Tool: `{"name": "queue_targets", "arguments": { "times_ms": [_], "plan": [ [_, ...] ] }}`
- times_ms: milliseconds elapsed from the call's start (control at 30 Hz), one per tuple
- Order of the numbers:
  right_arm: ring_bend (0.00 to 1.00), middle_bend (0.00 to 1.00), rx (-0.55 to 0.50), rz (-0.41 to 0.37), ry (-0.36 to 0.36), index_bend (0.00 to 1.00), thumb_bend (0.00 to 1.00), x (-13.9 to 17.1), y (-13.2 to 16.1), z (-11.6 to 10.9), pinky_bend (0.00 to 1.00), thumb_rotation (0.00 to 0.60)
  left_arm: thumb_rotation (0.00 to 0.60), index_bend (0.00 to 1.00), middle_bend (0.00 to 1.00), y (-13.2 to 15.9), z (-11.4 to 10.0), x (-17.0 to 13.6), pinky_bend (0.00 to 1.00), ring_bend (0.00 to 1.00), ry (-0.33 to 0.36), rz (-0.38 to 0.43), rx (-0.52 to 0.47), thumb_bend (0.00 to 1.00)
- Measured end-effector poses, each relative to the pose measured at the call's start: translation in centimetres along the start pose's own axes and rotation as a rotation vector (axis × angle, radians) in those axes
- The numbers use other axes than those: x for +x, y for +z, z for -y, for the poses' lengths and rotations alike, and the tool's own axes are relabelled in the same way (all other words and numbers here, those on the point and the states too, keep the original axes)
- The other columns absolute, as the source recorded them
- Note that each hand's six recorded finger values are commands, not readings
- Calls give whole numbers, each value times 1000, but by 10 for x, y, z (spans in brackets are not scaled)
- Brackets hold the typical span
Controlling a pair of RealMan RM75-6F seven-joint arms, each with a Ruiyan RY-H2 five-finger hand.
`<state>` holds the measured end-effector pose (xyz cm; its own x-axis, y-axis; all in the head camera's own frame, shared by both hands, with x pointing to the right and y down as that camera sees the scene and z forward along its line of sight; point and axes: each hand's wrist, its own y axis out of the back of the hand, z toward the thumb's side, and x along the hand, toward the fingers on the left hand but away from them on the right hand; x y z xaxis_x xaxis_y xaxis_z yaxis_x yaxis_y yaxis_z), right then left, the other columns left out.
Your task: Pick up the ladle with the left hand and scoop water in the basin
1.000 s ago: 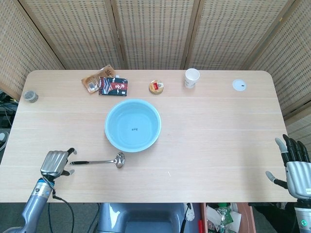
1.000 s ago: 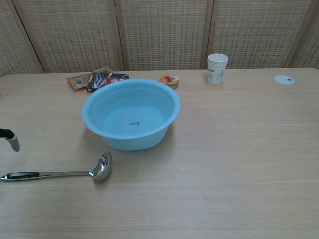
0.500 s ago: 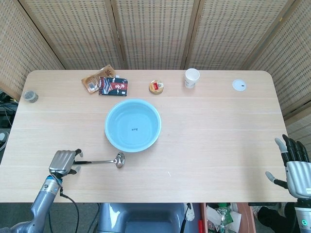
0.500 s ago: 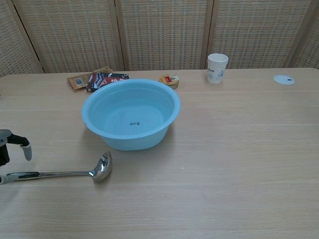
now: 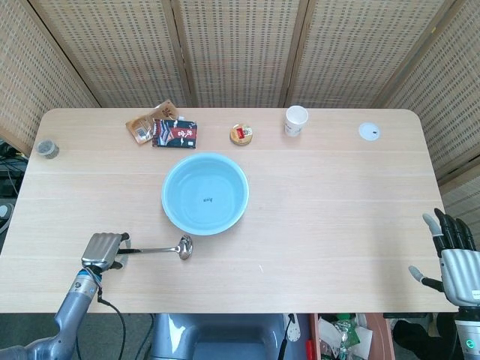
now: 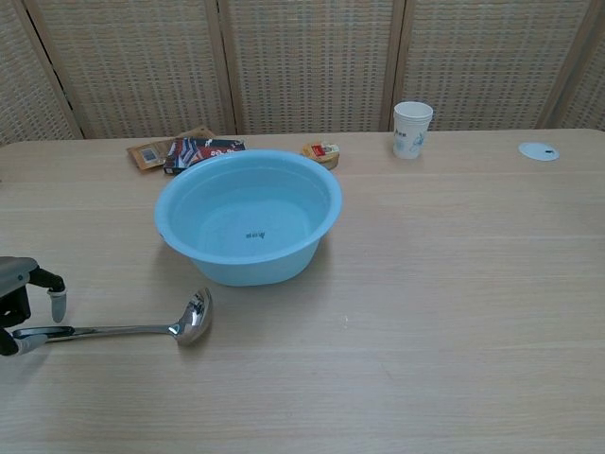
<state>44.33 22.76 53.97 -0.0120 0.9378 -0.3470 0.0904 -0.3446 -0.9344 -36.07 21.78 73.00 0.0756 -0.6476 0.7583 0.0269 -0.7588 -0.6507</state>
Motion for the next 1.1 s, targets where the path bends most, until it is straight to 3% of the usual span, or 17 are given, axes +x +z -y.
{"name": "queue_targets", "arguments": {
  "times_ms": [1100],
  "plan": [
    [0, 0, -18, -2, 6, 0, 0, -2, -3, -1, 0, 600, 600, 480, 1000, 7, 17, 18, 1000, 997, -49, -27, 18, 373]
  ]
}}
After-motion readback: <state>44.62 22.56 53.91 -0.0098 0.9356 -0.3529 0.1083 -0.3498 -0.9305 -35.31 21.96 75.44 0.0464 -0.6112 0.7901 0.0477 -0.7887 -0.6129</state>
